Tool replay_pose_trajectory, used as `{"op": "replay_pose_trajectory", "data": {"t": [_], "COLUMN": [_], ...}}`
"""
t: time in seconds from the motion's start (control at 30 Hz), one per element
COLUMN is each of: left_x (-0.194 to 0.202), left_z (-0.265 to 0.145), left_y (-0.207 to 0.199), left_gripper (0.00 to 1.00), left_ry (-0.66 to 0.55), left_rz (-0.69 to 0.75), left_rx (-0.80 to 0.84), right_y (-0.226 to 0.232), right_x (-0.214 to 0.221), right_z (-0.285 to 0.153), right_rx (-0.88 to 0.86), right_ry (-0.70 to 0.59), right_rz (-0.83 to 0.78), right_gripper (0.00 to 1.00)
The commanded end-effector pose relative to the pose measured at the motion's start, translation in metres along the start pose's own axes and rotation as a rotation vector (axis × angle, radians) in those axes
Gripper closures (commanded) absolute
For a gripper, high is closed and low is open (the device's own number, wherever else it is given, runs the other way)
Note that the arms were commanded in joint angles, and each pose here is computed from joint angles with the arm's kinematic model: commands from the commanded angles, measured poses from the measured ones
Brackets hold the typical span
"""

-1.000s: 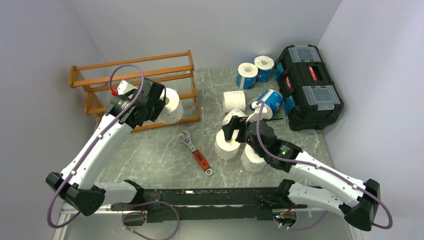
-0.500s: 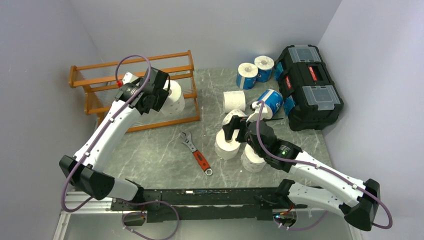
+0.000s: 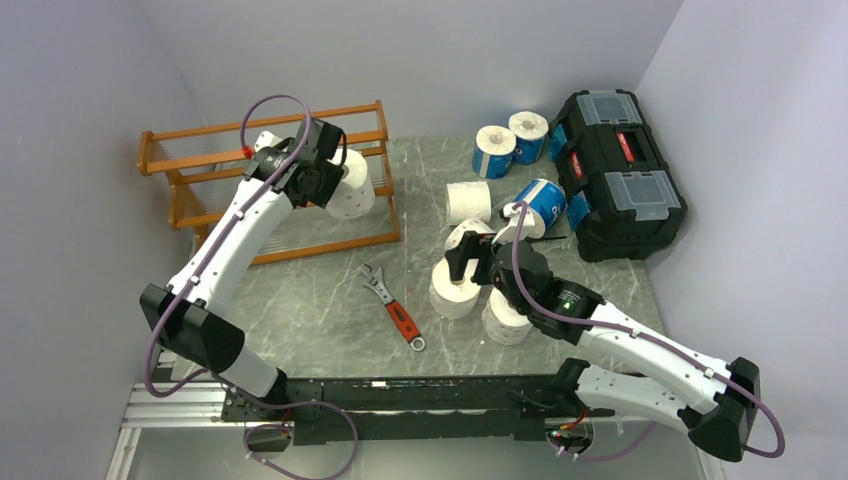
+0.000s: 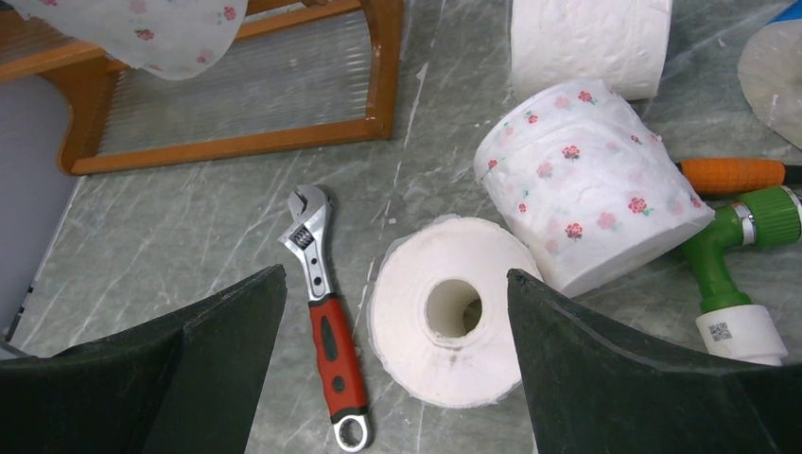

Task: Place and organize the paper towels onto the shelf
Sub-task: Place the paper towel on the shelf.

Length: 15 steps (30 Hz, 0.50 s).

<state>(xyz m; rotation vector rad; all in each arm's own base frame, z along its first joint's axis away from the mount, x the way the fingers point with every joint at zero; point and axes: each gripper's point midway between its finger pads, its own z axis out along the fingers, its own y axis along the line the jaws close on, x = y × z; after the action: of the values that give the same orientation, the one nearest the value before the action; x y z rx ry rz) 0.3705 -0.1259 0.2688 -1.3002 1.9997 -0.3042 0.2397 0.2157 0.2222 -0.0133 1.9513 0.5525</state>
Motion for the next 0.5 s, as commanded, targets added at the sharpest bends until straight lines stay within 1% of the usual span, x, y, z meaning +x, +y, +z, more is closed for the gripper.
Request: {"op": "replay_pose_trajectory", "data": {"t": [0.0, 0.47], "left_x": [-0.0102, -0.0079], "left_z": [-0.0102, -0.0005], "left_y": [-0.0221, -0.0269], "left_gripper": [1.00, 1.00], "left_ry": [-0.001, 0.019], "left_rz": [-0.041, -0.034], "left_rx": [0.055, -0.018], "right_y": [0.0076, 0.0085], "right_x": [-0.0184, -0.0187], "right_z": [-0.0019, -0.0019], "right_rx": [-0.013, -0.019], "right_ry": [-0.037, -0.040], "right_rz": [0.004, 0.008], "right_gripper": [0.11, 0.11]}}
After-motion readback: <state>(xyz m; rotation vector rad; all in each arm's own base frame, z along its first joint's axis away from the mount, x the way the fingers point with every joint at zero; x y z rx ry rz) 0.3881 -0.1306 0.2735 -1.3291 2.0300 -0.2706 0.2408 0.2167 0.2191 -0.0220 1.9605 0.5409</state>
